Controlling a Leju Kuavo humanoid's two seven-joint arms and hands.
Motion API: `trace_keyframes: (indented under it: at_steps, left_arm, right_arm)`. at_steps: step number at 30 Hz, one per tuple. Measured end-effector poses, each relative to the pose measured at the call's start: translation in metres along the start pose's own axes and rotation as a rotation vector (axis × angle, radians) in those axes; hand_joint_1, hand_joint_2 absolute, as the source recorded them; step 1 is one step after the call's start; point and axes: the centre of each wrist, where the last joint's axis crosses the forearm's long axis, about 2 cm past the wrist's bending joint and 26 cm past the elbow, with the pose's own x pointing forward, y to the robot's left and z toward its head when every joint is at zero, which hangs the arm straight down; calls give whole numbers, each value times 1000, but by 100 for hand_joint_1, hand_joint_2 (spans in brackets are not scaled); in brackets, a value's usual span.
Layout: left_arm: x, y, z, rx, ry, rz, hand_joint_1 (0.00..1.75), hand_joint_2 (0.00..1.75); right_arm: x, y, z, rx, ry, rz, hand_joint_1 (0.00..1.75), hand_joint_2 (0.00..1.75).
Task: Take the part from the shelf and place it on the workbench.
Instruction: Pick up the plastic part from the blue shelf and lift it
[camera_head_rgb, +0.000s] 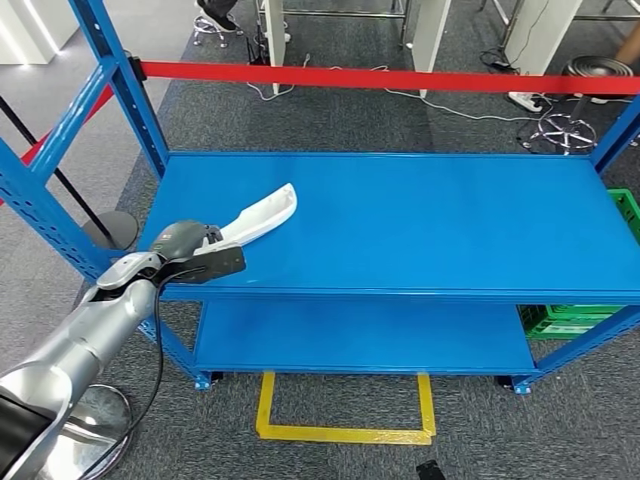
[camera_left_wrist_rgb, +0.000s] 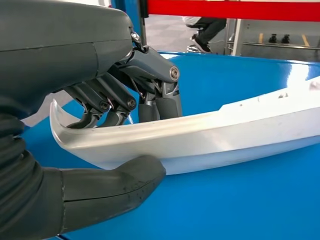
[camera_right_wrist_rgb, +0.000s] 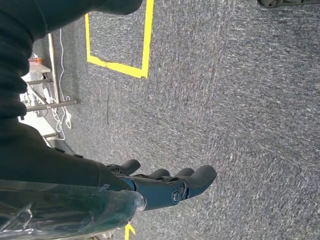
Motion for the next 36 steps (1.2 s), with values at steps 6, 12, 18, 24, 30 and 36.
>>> trace_keyframes:
  at_steps: [6,12,18,24,30,36]
  left_arm:
    - [2,-2,2,46,-11,28,175,175]
    - [24,-10,7,233,-95,181,175,175]
    - [76,-18,25,490,-310,566,175,175]
    - [108,-16,45,654,-420,810,175,175]
    - [133,-25,61,857,-399,1034,175,175]
    - [151,-34,70,963,-371,1126,175,175]
  right_arm:
    - [0,0,0,-1,1,-1,0,175]
    - [-3,1,0,-2,8,-4,0,175]
    - [-7,2,0,-14,17,-8,0,175]
    - [-9,2,0,-20,24,-12,0,175]
    - [-10,3,1,-41,51,-32,0,175]
    - [-12,6,2,-43,62,-39,0,175]
